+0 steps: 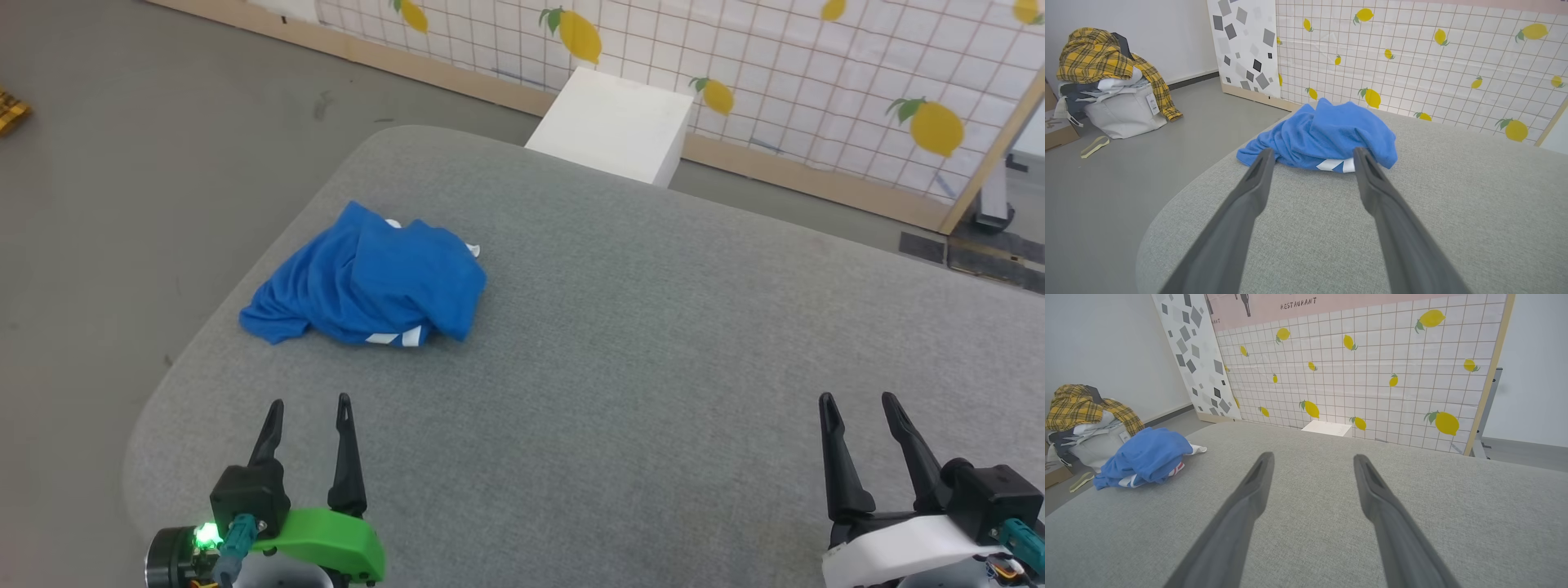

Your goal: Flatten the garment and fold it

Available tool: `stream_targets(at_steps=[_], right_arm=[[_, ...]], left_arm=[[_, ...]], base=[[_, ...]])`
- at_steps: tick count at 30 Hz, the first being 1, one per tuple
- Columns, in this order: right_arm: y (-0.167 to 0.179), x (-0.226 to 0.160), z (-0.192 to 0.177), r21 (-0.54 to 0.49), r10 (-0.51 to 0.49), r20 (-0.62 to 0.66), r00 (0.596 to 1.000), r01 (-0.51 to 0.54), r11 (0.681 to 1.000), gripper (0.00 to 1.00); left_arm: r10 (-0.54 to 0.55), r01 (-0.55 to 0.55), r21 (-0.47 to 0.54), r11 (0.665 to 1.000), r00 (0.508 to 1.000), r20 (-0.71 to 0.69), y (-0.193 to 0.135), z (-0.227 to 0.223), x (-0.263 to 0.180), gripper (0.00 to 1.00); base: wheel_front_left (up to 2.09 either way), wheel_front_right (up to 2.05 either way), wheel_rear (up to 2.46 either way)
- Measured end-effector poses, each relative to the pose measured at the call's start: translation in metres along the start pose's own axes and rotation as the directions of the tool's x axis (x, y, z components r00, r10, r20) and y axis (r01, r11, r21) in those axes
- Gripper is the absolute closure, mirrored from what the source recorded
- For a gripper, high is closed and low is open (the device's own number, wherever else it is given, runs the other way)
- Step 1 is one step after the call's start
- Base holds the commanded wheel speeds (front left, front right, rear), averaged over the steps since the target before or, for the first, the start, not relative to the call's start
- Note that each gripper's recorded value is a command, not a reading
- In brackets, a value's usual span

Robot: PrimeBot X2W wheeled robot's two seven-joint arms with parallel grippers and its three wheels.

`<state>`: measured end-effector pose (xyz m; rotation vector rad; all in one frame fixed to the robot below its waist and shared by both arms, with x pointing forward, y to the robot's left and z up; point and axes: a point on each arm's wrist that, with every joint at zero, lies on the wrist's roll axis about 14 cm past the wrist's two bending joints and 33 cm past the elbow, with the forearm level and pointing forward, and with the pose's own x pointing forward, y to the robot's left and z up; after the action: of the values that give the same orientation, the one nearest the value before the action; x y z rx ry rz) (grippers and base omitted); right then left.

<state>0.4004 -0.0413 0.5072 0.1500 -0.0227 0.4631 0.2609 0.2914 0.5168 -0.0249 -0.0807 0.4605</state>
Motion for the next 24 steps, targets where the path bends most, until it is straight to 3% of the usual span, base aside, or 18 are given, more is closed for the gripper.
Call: stream_targets(at_steps=[12,19,24], right_arm=[[0.006,0.009,-0.009,0.02,0.025,-0.005,1.0,-0.025,0.999,0.0],[0.002,0.014,-0.024,0.021,0.02,-0.032,0.999,-0.02,1.0,0.0],[-0.009,0.016,-0.035,0.011,0.0,-0.055,0.998,0.001,1.0,0.0]], left_arm=[[0.031,-0.032,-0.026,0.999,0.999,-0.039,0.011,-0.013,0.003,0.0],[0.014,-0.015,-0.07,0.997,1.0,-0.016,0.013,0.01,0.052,0.0],[-0.006,-0.004,-0.1,0.995,0.995,-0.103,0.016,0.008,0.093,0.0]], base=[[0.0,0.0,0.0],[0.0,0.0,0.0],[0.0,0.0,0.0]])
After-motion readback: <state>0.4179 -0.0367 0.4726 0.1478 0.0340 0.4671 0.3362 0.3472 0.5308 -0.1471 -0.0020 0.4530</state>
